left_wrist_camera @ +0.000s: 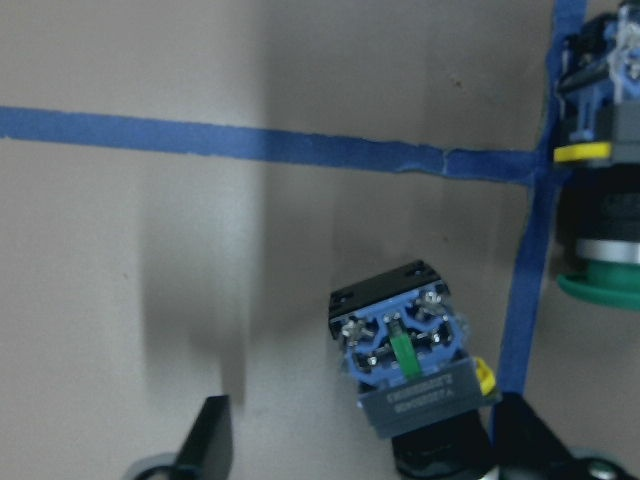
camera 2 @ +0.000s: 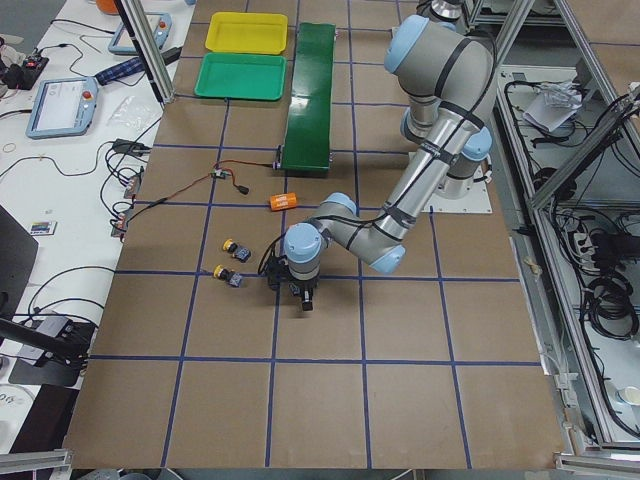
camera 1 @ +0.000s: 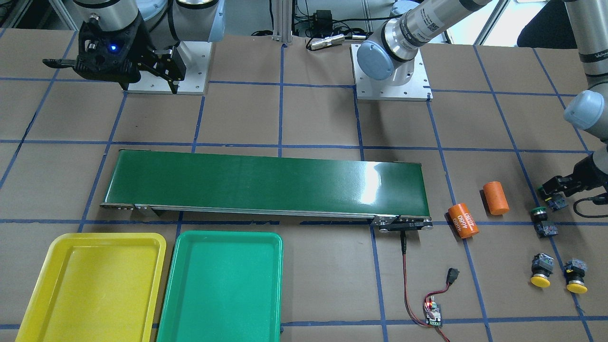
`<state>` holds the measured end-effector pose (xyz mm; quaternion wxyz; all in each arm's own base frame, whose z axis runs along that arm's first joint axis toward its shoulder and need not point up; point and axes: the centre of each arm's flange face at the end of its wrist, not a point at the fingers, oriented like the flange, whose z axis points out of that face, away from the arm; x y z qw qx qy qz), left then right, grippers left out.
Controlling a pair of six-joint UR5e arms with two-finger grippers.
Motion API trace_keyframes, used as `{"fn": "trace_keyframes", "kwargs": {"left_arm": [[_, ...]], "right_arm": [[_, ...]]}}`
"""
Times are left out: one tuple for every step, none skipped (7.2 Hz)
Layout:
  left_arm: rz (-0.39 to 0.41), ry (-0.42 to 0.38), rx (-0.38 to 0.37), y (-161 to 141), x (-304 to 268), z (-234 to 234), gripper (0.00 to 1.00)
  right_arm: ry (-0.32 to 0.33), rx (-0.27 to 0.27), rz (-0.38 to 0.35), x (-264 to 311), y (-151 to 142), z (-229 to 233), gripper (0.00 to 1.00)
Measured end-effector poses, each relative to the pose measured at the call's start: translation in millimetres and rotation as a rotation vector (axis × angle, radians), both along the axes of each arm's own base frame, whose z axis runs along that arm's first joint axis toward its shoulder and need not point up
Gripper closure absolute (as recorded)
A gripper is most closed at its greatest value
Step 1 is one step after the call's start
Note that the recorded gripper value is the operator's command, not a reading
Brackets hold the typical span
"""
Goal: Sort buttons by color to trays
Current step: 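Grasp the green-capped button with the left gripper, then carry the green-capped button onto the belt and open the left gripper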
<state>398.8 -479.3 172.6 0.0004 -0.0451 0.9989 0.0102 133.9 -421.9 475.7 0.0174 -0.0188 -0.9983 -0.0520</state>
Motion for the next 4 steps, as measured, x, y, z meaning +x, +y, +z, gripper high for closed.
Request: {"fn": "trace_keyframes", "kwargs": {"left_arm": [[-0.003,0.007,0.004,-1,-2,0,0.99],[-0.005,0.015,0.011,-1,-3,4,1.0],[-0.007,0.024,0.018,-1,-6,15,1.0],[-0.02,0.036,0.028,0,-16,36,1.0]], "right_arm": [[0.0,-0.001,0.001,0,0,0,0.0],[0.001,-0.001,0.002,0,0,0,0.0],[0.0,-0.002,0.002,0,0,0,0.0],[0.0,-0.005,0.003,0,-1,1,0.0]]}}
